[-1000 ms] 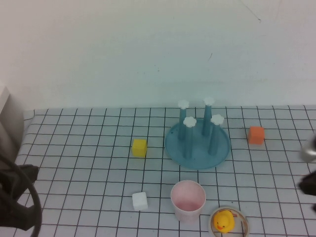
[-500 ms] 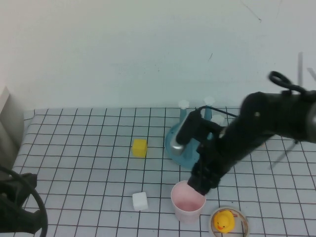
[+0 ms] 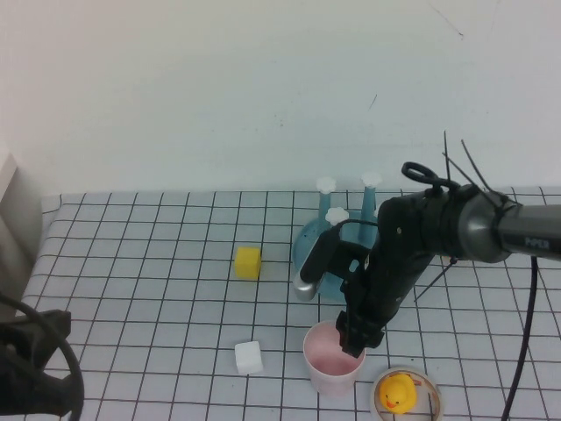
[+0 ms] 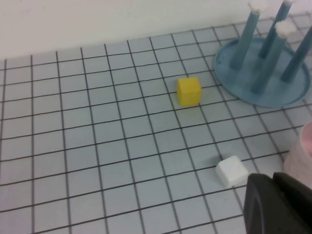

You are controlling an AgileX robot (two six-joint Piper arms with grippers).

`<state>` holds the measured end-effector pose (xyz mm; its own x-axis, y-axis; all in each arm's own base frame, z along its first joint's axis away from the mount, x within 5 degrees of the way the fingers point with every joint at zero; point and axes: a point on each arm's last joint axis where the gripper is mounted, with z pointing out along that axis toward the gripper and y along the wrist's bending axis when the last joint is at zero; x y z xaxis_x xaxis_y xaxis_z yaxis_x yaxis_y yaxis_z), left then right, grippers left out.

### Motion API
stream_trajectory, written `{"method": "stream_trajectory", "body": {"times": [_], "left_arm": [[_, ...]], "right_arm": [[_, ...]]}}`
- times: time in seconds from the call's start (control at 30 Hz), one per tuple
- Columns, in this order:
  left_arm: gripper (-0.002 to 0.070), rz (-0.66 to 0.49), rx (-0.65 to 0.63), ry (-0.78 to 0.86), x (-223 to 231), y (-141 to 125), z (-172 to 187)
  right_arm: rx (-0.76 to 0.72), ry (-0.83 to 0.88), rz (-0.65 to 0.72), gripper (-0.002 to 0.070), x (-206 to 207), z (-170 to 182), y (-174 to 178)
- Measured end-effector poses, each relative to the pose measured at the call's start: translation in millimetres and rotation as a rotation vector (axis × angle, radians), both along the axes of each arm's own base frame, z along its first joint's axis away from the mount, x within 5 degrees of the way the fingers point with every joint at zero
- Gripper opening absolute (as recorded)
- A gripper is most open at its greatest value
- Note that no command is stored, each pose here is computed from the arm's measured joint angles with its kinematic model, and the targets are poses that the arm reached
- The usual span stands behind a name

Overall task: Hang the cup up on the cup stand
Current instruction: Pick up the cup from the table

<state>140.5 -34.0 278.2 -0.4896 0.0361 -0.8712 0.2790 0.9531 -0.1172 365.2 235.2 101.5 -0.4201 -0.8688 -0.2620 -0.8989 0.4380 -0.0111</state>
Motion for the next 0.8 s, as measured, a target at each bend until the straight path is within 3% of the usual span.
{"method": "stream_trajectory", "body": {"times": [0.13,0.27,0.33,0.57,0.8], "left_arm": [[-0.0002,0.017,-0.062,-0.005,0.7,-1.3,2.1],[-0.0002,0.033,-0.125,-0.005,1.2,-2.7,4.0],[-0.0002,0.039,-0.157,-0.003,1.3,-3.5,4.8],[-0.0002,0.084,-0.371,0.010,2.3,-7.8,11.0],[-0.0002,0.013,-0.637,0.062,-1.6,-21.0,20.3]], "right_arm": [[-0.006,-0.005,0.001,0.0340,1.0,-4.1,-0.2],[-0.007,-0.008,0.003,0.0125,1.2,-4.1,-0.3],[-0.007,-0.008,0.001,0.0053,1.2,-4.1,-0.3],[-0.001,-0.016,0.005,0.0017,-0.1,9.8,-0.9],[0.096,-0.177,0.007,0.0016,-7.5,97.5,-5.2]]}}
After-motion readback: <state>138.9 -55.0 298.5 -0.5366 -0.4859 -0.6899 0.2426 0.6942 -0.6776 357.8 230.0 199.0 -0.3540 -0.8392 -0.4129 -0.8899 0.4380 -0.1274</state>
